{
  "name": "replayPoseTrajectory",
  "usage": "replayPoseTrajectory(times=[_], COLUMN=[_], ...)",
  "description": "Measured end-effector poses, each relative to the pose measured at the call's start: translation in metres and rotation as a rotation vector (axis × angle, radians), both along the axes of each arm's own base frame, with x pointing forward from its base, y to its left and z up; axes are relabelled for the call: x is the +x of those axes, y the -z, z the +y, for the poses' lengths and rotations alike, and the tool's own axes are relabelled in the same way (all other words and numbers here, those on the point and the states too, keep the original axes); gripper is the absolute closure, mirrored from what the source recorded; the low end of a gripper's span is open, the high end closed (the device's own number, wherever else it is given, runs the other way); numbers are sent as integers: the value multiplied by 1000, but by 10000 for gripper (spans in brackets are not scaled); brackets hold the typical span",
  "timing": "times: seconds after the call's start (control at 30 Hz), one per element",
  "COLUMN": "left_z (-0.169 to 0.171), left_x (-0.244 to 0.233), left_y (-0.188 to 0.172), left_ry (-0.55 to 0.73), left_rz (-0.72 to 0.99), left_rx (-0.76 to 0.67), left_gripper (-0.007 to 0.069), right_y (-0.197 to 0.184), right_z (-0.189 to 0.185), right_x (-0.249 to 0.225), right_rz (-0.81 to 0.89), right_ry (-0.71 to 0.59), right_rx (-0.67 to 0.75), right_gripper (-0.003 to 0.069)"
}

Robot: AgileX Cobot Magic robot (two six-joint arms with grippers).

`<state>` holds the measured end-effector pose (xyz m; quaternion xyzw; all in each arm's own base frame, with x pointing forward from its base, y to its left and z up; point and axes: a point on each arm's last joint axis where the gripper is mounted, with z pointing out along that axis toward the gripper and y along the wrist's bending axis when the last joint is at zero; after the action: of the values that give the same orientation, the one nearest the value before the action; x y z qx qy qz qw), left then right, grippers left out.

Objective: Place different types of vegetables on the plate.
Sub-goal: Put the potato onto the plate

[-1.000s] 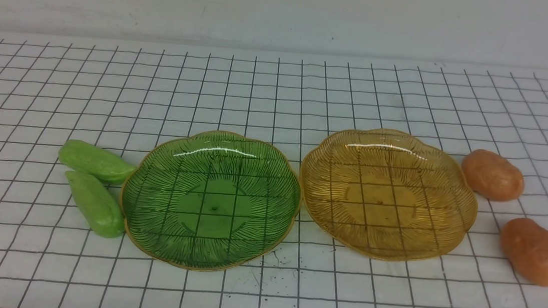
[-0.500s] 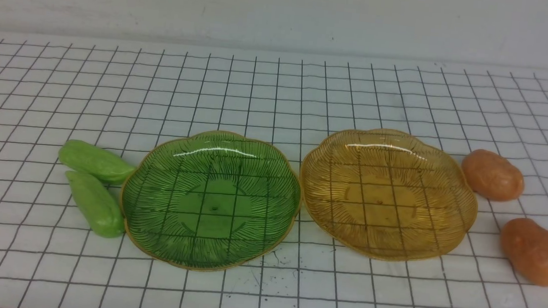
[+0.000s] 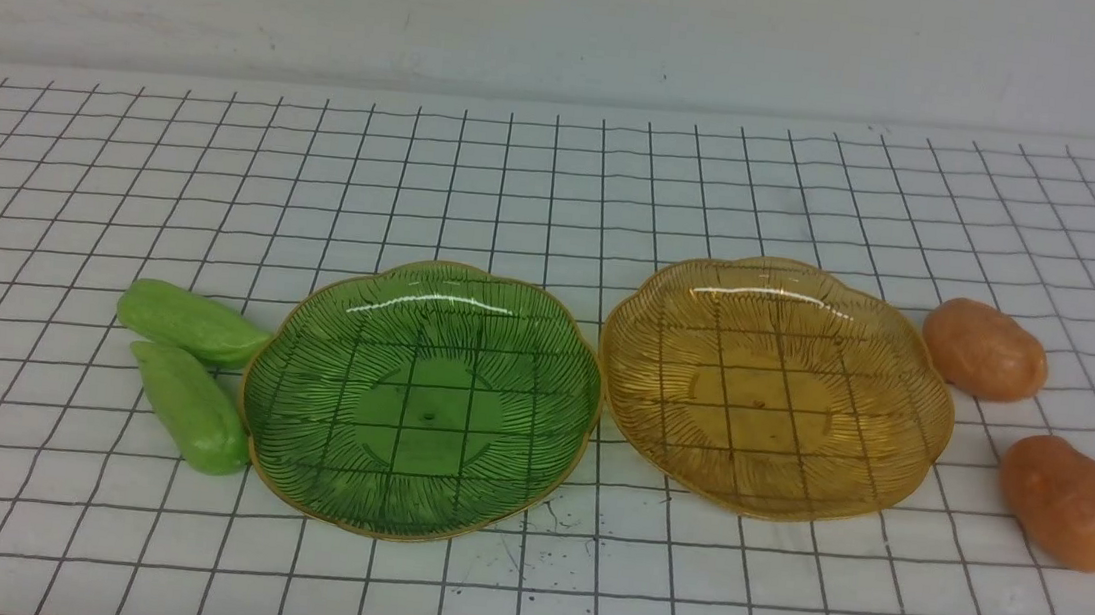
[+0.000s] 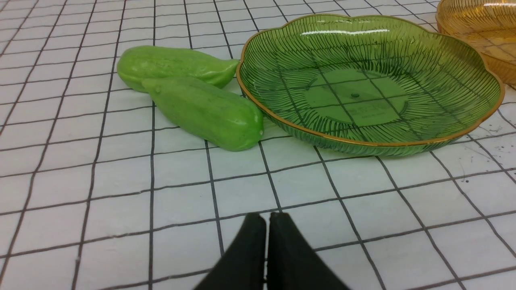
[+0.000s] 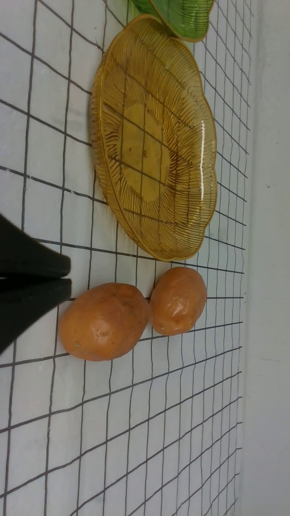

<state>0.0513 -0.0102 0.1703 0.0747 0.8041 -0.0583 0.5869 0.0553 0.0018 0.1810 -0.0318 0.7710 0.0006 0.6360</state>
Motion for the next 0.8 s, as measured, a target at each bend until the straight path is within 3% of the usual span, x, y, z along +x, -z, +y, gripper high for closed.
replayPoseTrajectory(times=[0.47,0.53,0.63,0.67,0.73,0.8], left_z=[0,-1,-8,-8,-13,-16], left_x=[0,0,0,0,-1,-1], left_y=[0,-1,-5,-6,-10,-13], left_ry=[0,-5,-37,-39,-63,-73], left_rz=[0,3,40,42,100,135], left_rx=[0,-53,-431,-460,-796,-964], left_gripper=[633,633,633,633,633,633], right_y=[0,0,-2,-2,-4,-6], right_z=[0,2,7,8,11,13], right_x=[0,0,0,0,0,0], right_rz=[0,6,16,17,32,41], right_ry=[0,3,11,12,17,17], right_rx=[6,100,491,518,809,936], right_gripper=[673,673,673,673,673,673])
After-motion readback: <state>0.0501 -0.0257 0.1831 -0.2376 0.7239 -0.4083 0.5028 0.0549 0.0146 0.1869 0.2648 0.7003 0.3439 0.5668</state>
